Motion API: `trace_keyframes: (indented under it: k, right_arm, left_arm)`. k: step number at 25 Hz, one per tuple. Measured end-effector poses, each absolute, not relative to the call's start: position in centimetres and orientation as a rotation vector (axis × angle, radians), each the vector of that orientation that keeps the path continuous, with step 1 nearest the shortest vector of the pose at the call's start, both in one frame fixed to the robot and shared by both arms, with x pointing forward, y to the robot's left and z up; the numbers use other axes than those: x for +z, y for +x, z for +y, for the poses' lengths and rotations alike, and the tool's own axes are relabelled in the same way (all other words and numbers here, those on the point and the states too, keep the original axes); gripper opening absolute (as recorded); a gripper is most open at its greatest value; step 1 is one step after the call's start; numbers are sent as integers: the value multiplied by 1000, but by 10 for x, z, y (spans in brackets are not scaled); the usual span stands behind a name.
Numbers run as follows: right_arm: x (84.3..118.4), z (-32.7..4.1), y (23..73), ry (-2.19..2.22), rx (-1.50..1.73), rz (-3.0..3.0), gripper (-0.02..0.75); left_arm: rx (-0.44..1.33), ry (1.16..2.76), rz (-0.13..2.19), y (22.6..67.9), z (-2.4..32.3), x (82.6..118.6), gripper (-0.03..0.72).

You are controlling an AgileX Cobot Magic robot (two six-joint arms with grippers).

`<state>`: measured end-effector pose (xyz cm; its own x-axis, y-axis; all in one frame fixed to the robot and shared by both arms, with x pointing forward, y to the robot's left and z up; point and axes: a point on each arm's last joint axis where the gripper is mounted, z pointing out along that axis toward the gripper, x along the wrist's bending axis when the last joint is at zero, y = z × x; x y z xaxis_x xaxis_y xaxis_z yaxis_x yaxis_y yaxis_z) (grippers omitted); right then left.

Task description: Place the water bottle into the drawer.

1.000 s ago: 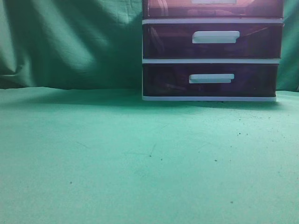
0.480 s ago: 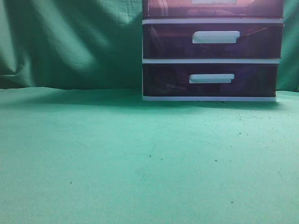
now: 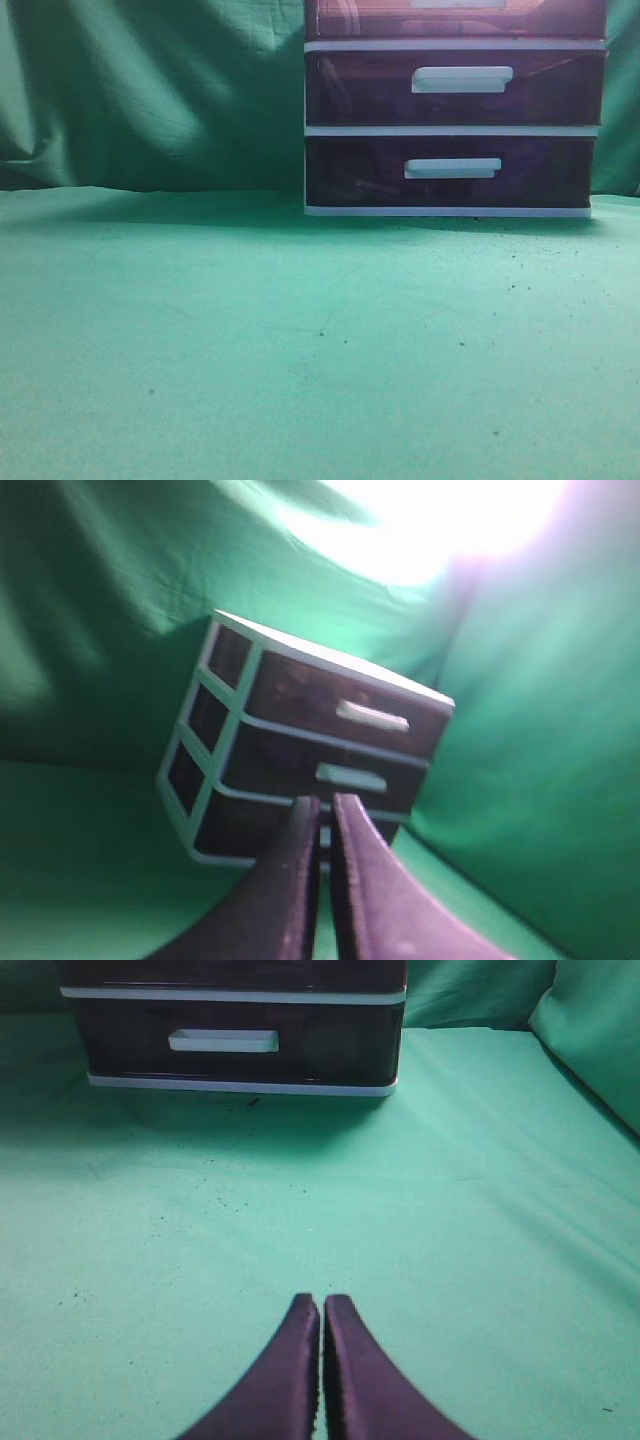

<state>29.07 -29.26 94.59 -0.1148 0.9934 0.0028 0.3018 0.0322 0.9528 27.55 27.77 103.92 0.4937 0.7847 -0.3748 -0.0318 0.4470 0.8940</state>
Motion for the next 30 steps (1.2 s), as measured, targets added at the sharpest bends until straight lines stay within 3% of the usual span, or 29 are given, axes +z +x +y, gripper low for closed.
trace_keyframes:
  k: [4,11,18,23,30]
  right_arm:
    - [946,-293,291,1366,1121,1529,0]
    - [946,-293,291,1366,1121,1529,0]
    - [946,-293,291,1366,1121,1529,0]
    - [946,-293,291,1366,1121,1529,0]
    - [946,-293,291,1366,1121,1529,0]
  left_arm:
    - [654,901,1121,283,293,1031,0]
    - [739,1247,1422,285,301,989,0]
    - [848,1350,1228,293,292,962,0]
    - [887,1357,1088,293,287,967,0]
    - [857,1634,1013,288,280,951,0]
